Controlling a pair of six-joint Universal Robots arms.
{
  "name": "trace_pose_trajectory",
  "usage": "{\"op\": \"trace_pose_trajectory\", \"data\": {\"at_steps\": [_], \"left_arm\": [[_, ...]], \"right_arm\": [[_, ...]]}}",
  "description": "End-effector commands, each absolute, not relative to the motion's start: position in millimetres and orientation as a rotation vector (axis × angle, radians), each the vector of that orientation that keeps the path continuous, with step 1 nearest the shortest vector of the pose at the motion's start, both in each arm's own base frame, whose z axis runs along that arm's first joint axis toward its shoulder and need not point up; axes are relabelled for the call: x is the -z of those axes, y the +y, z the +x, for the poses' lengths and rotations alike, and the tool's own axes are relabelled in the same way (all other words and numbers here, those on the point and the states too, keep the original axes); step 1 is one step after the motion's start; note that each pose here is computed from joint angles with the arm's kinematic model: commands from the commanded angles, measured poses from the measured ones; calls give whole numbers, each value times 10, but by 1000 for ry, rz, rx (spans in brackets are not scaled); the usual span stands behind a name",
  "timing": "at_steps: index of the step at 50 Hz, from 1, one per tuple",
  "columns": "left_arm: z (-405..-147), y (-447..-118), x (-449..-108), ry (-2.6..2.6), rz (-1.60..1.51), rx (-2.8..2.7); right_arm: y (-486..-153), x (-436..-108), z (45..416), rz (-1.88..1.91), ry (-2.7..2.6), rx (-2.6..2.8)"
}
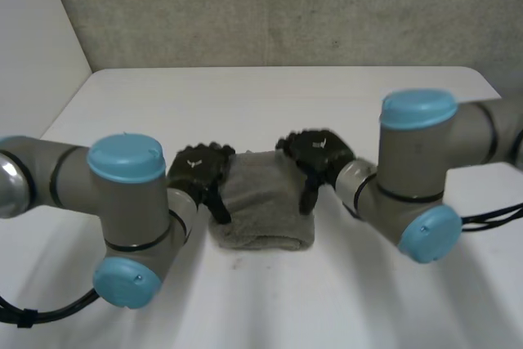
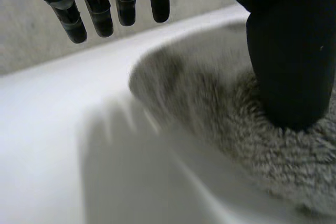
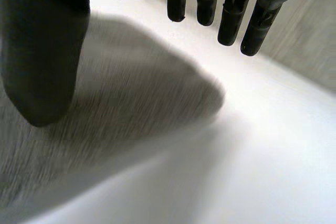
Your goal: Fold the towel.
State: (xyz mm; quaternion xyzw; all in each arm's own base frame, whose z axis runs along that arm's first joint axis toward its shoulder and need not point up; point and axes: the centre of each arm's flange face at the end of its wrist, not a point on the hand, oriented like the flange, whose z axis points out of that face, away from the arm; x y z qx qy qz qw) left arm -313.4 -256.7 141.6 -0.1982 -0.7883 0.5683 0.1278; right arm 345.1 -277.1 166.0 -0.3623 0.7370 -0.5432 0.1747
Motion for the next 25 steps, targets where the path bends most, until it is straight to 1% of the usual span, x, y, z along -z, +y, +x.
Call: {"op": "trace_pose_trajectory", "data": {"at_steps": [1, 3, 4, 5, 6, 8, 9, 11, 12, 13, 15, 19, 25], "left_arm": [[-3093, -2553, -2123, -2122, -507, -1823], [-2937, -2600, -2523, -2048, -437, -1933], [-2936, -2600, -2525, -2047, -437, -1934], [-2812, -2644, -2720, -2020, -388, -1991], [-2811, -2644, -2722, -2020, -387, -1992], [-2583, -2649, -3063, -1984, -318, -2081], [-2581, -2649, -3065, -1983, -318, -2081], [-2453, -2578, -3279, -1981, -302, -2102], [-2417, -2539, -3312, -1999, -312, -2084], [-2416, -2539, -3312, -2000, -312, -2084], [-2394, -2451, -3276, -2038, -351, -2013], [-2396, -2378, -3243, -2048, -385, -1973], [-2408, -2302, -3320, -2011, -390, -1987]], "right_arm": [[-2708, -2483, 3342, -944, 1931, 1759], [-2748, -2840, 3153, -869, 1901, 1883], [-2749, -2842, 3152, -868, 1901, 1884], [-2823, -2967, 2993, -814, 1920, 1946], [-2824, -2968, 2991, -813, 1921, 1946], [-2906, -3166, 2707, -715, 1960, 2056], [-2906, -3167, 2706, -715, 1960, 2056], [-2881, -3304, 2496, -653, 1987, 2138], [-2875, -3317, 2402, -628, 2013, 2160], [-2875, -3318, 2401, -628, 2013, 2160], [-2870, -3307, 2245, -581, 2063, 2175], [-2835, -3303, 2176, -561, 2081, 2175], [-2810, -3361, 2168, -562, 2068, 2193]]}}
